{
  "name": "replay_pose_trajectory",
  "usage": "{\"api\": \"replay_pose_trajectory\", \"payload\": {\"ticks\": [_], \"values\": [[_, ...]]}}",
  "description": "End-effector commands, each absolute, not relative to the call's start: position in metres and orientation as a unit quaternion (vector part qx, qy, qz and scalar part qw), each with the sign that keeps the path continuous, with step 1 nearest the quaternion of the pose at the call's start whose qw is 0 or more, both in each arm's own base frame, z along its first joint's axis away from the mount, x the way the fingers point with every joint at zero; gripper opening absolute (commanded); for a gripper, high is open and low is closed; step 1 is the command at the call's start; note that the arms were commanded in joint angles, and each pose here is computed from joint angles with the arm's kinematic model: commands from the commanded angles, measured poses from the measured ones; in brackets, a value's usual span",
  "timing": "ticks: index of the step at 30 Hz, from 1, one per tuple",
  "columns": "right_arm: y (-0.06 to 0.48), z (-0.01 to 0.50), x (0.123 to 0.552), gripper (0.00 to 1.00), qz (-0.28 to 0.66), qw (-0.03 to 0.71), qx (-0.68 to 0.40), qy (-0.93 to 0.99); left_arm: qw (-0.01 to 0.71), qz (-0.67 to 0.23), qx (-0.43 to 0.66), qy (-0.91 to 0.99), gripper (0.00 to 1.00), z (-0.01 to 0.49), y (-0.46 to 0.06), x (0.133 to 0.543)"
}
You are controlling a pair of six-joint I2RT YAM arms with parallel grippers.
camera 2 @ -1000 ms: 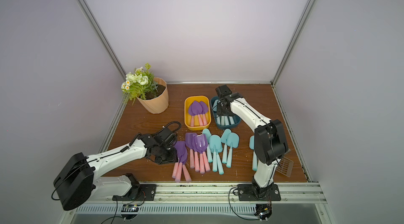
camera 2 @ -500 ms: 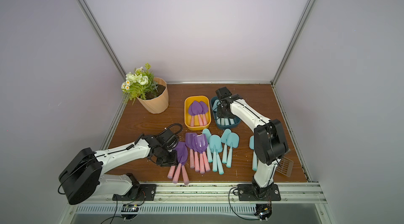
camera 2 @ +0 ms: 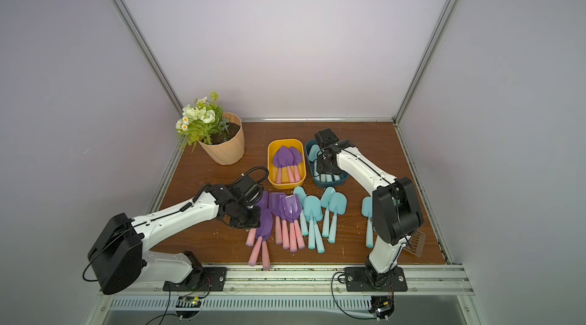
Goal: Sort the small shovels by color and place them into the storage box
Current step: Pick up the shovel from the center of the board, then place the shovel in the storage box.
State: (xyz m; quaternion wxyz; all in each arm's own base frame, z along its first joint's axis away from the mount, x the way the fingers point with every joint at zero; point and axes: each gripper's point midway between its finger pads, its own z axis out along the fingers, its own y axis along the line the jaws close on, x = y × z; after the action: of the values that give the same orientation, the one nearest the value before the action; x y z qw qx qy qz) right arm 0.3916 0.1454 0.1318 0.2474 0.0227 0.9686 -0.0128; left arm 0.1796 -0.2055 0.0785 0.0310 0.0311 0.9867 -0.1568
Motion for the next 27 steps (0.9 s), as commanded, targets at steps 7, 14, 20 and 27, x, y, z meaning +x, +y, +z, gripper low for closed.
{"api": "replay_pose_trajectory", "payload": {"ticks": [7,14,20,27], "values": [[0.138,0.163,0.387,0.46,0.0,0.284,0.039,0.958,0.137,-0.151,0.051,0.978,0.03,0.144,-0.238,0.299],[0.133,0.166,0.38,0.46,-0.004,0.289,0.038,0.957,0.145,-0.175,0.058,0.972,0.01,0.127,-0.304,0.387],[0.124,0.168,0.369,0.46,-0.01,0.294,0.039,0.955,0.119,-0.157,0.032,0.98,0.01,0.085,-0.308,0.4],[0.119,0.165,0.356,0.47,-0.007,0.288,0.036,0.957,0.139,-0.153,-0.014,0.978,0.11,0.076,-0.292,0.406]]}}
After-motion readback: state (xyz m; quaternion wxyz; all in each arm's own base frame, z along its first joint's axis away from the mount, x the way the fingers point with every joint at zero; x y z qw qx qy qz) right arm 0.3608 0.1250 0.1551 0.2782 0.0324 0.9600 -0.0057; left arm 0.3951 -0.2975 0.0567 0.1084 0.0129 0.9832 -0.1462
